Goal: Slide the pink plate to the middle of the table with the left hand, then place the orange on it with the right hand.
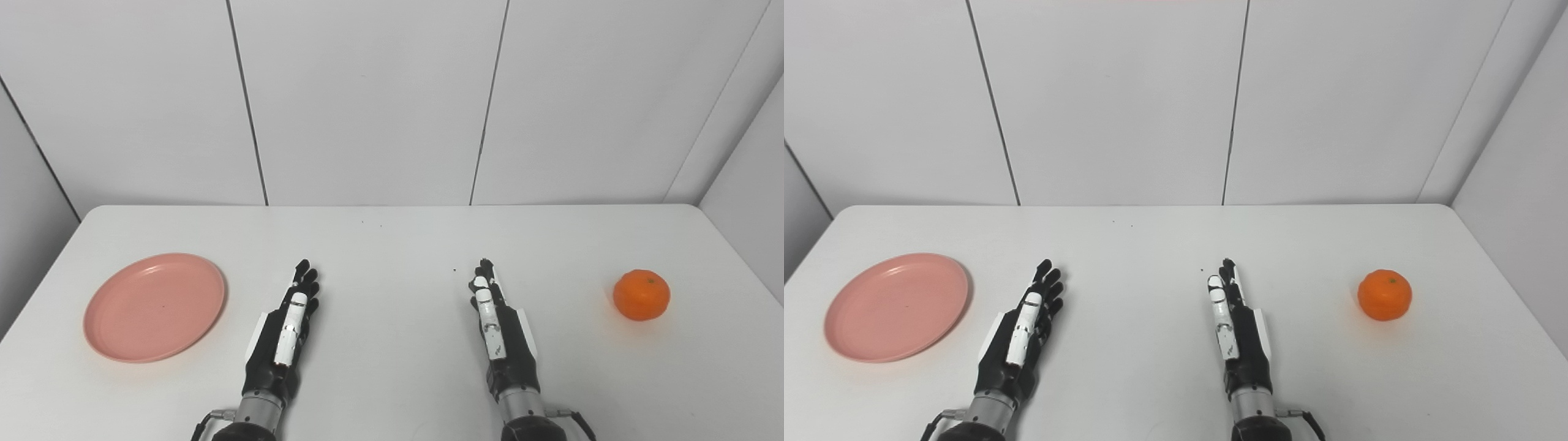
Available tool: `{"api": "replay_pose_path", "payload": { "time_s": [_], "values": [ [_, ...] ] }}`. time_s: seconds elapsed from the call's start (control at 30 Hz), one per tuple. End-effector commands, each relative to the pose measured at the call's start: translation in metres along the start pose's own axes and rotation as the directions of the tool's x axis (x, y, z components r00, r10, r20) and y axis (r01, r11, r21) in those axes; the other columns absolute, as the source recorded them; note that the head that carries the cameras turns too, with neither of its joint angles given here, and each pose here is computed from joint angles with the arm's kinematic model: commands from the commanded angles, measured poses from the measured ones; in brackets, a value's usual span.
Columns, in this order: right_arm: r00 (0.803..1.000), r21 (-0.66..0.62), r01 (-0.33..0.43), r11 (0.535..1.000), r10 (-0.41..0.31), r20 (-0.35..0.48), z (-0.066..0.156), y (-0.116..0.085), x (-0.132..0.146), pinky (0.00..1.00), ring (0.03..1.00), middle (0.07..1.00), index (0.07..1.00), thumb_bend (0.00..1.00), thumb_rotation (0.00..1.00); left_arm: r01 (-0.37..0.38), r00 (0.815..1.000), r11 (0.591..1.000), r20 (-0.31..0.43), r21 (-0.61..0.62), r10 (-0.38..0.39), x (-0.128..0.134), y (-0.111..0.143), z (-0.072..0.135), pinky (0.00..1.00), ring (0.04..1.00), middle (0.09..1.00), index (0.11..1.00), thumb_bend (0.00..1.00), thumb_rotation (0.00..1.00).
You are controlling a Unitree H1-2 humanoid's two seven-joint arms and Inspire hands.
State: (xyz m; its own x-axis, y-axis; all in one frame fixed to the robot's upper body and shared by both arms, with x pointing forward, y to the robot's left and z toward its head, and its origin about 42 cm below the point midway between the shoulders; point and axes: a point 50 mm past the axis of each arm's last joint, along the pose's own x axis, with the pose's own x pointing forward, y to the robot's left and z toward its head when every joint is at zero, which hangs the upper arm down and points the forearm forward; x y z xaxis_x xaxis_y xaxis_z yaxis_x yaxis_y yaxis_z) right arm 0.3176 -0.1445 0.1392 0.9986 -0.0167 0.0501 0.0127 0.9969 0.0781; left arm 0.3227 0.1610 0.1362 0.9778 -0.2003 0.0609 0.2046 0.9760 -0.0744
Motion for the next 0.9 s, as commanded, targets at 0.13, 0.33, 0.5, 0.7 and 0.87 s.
{"api": "replay_pose_path", "payload": {
  "time_s": [0.13, 0.33, 0.5, 0.7, 0.87],
  "values": [
    [0.999, -0.004, -0.011, 1.0, 0.011, 0.043, 0.0099, 0.0018, 0.002, 0.98, 0.961, 0.983, 0.989, 0.29, 1.0, 0.015, 0.998, 1.0, 0.054, -0.005, -0.015, 0.0053, -0.0055, 0.0137, 1.0, 1.0, 1.0, 1.0, 0.36, 1.0],
    [0.999, 0.003, -0.01, 1.0, 0.01, 0.035, 0.0101, 0.0023, 0.0021, 0.98, 0.962, 0.984, 0.989, 0.29, 1.0, 0.019, 0.998, 1.0, 0.053, 0.002, -0.019, 0.0055, -0.0051, 0.0132, 1.0, 1.0, 1.0, 1.0, 0.37, 1.0],
    [0.999, 0.011, -0.007, 1.0, 0.006, 0.035, 0.0103, 0.0026, 0.0021, 0.98, 0.962, 0.983, 0.988, 0.29, 1.0, 0.019, 0.998, 1.0, 0.055, -0.001, -0.019, 0.0058, -0.0049, 0.0128, 1.0, 1.0, 1.0, 1.0, 0.36, 1.0],
    [0.999, 0.006, -0.005, 1.0, 0.004, 0.036, 0.01, 0.0026, 0.0027, 0.98, 0.959, 0.981, 0.987, 0.29, 1.0, 0.021, 0.998, 1.0, 0.054, 0.0, -0.021, 0.0057, -0.0049, 0.0131, 1.0, 1.0, 1.0, 1.0, 0.37, 1.0],
    [0.999, 0.005, -0.007, 1.0, 0.007, 0.035, 0.0099, 0.0025, 0.0027, 0.98, 0.962, 0.984, 0.989, 0.29, 1.0, 0.019, 0.999, 1.0, 0.051, 0.004, -0.019, 0.0058, -0.0047, 0.0129, 1.0, 1.0, 1.0, 1.0, 0.36, 1.0]
  ]
}}
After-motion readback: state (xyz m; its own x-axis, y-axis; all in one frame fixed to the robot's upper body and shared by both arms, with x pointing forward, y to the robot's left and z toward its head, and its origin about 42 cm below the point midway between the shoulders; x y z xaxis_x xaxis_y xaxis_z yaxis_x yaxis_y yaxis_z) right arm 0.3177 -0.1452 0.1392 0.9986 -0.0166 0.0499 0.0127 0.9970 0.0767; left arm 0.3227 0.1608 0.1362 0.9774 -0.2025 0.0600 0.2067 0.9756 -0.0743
